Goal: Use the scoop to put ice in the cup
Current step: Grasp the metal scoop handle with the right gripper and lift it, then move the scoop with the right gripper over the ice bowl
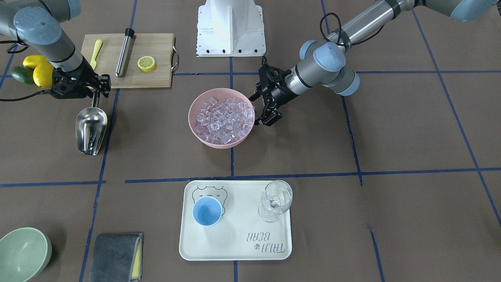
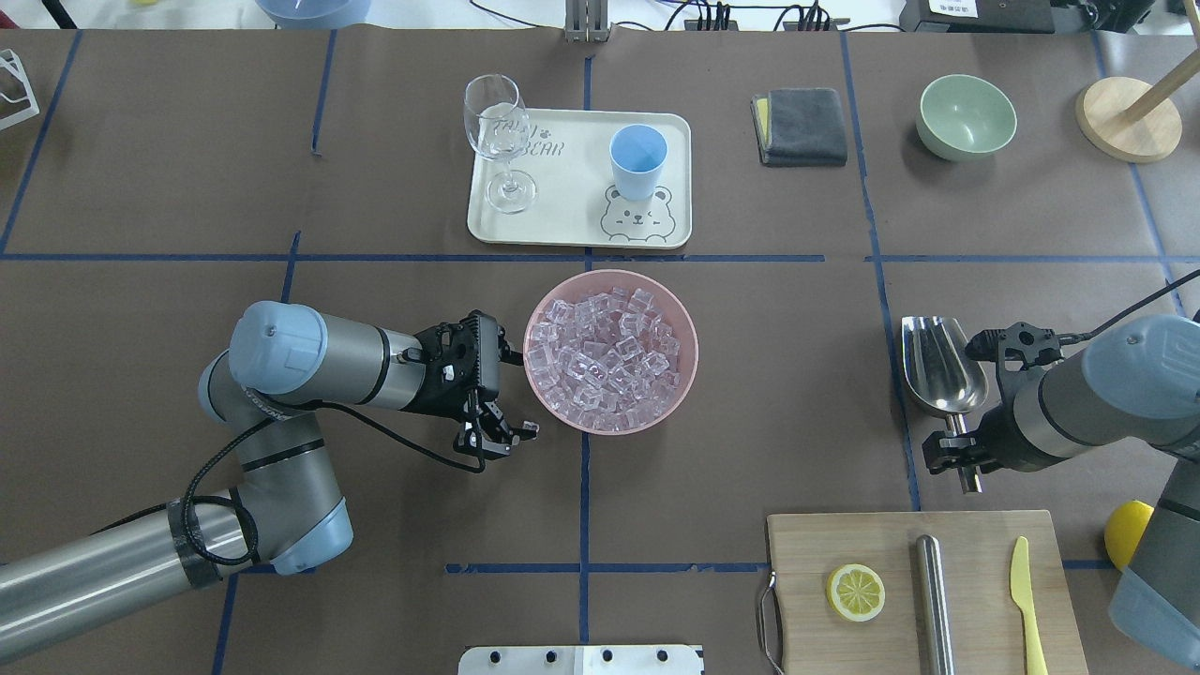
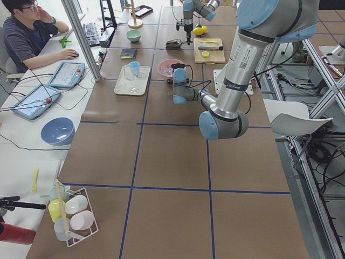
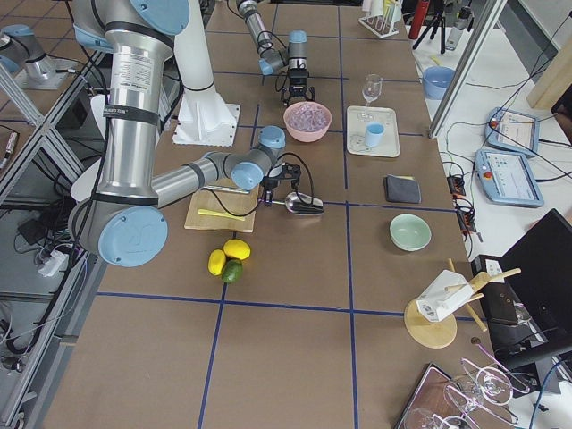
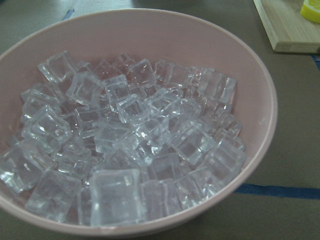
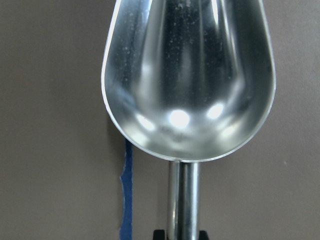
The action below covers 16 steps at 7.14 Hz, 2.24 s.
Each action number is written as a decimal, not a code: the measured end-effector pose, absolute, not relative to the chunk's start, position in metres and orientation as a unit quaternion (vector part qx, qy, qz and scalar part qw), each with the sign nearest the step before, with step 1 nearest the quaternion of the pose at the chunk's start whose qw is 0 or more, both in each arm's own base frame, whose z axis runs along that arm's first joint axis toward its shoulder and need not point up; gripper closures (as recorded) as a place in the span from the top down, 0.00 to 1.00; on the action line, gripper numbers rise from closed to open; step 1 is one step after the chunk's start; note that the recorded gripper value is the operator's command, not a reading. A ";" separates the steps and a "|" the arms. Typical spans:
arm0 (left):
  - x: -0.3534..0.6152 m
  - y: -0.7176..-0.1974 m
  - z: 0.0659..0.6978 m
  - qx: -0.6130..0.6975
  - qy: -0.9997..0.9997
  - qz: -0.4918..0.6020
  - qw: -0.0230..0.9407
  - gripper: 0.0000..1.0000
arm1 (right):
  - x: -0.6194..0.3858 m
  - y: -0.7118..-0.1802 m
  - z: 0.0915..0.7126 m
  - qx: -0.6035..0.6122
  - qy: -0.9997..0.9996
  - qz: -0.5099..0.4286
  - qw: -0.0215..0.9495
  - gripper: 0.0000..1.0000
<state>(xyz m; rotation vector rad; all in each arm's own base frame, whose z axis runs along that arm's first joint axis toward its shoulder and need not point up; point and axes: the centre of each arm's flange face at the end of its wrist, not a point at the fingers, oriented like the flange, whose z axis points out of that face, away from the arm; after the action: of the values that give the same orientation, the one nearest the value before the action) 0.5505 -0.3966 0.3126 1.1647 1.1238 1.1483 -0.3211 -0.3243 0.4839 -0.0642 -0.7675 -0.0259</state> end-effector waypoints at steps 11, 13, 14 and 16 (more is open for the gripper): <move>0.550 -0.396 0.312 0.494 0.477 0.482 0.544 1.00 | -0.326 -0.337 0.301 0.108 -0.332 -0.275 0.896 0.00; 0.550 -0.397 0.315 0.493 0.476 0.482 0.546 1.00 | -0.353 -0.334 0.241 0.099 -0.272 -0.323 0.901 0.00; 0.550 -0.397 0.315 0.492 0.475 0.482 0.547 1.00 | -0.360 -0.331 0.213 0.090 -0.236 -0.351 0.901 0.00; 0.550 -0.398 0.315 0.492 0.475 0.482 0.547 1.00 | -0.380 -0.331 0.182 0.058 -0.181 -0.399 0.897 0.00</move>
<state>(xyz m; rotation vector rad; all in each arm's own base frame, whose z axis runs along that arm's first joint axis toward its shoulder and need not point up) 0.5504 -0.3976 0.3154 1.1669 1.1260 1.1423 -0.3801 -0.3308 0.1820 0.1194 -0.3758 -0.8265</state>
